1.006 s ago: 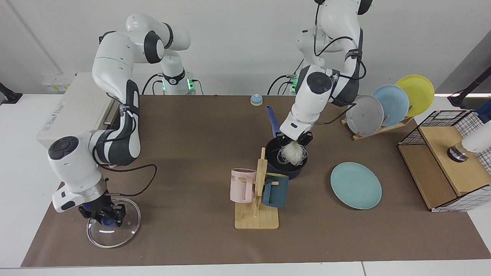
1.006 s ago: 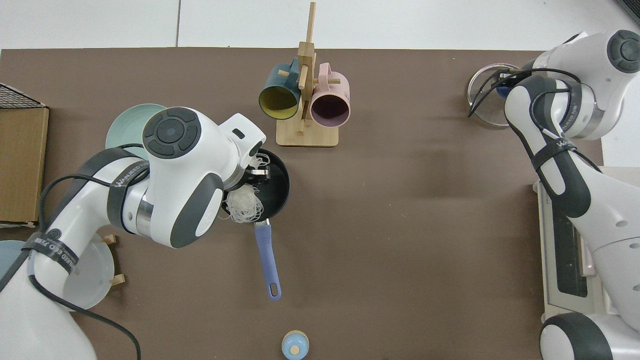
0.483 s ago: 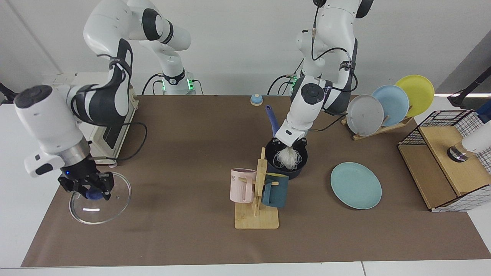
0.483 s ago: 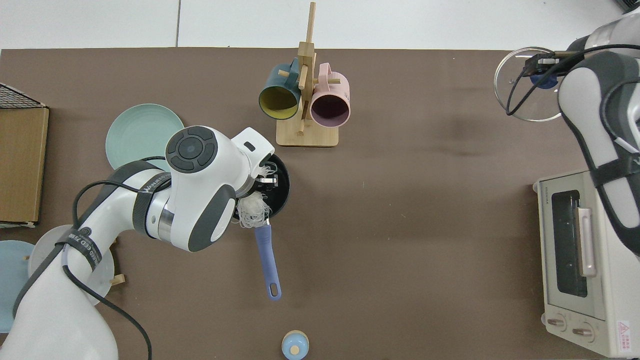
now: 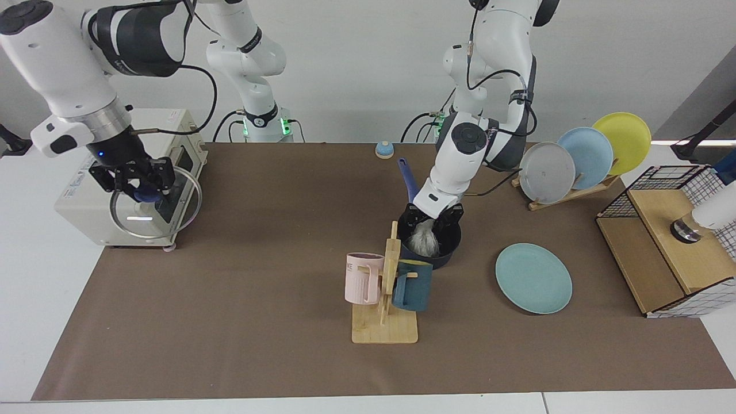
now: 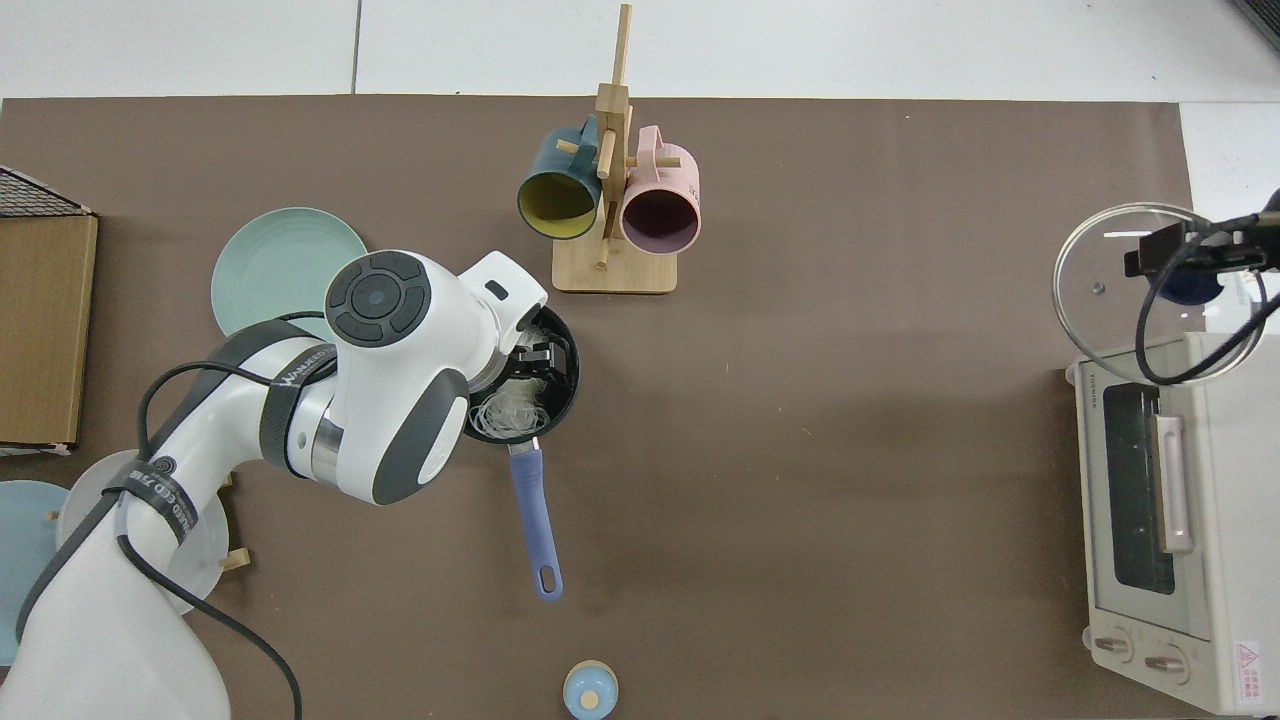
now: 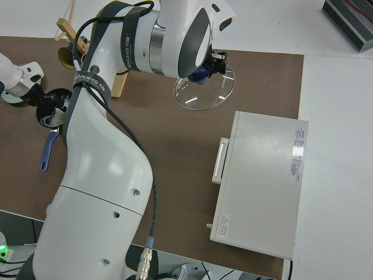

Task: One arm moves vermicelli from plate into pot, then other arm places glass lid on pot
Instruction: 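Release the vermicelli into the pot while the right gripper lifts the lid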

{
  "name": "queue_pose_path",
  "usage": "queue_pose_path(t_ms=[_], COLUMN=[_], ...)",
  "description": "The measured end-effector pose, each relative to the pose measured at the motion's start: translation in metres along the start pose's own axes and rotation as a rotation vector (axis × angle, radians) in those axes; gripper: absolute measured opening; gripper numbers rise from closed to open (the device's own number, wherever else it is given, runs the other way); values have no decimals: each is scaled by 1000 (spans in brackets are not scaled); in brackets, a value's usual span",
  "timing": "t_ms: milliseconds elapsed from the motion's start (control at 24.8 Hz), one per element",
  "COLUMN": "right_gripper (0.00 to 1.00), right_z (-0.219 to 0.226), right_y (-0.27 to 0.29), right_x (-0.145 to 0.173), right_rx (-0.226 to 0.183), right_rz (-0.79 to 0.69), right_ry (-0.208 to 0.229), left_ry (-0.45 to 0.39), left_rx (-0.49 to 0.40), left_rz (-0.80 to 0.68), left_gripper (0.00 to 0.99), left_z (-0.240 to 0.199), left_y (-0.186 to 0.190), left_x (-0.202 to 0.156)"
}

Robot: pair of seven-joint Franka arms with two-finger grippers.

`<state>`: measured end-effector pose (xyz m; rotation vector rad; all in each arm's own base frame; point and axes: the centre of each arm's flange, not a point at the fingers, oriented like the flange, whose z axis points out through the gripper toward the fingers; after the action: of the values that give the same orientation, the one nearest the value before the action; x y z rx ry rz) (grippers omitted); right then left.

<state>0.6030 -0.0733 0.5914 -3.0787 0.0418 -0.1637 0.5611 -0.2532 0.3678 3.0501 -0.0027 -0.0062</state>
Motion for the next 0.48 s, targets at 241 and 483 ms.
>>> queue_pose_path(t_ms=[241, 483], right_gripper=[555, 555], right_z=[17, 32], right_y=[-5, -36], right_x=[-51, -69], right_rx=[12, 20], right_rz=[-4, -45], right_ry=[-70, -93], left_ry=[23, 34], left_rx=[7, 28], left_rz=[-22, -80], left_gripper=[991, 991], left_z=[-28, -73], left_y=[-11, -50], left_x=[7, 25])
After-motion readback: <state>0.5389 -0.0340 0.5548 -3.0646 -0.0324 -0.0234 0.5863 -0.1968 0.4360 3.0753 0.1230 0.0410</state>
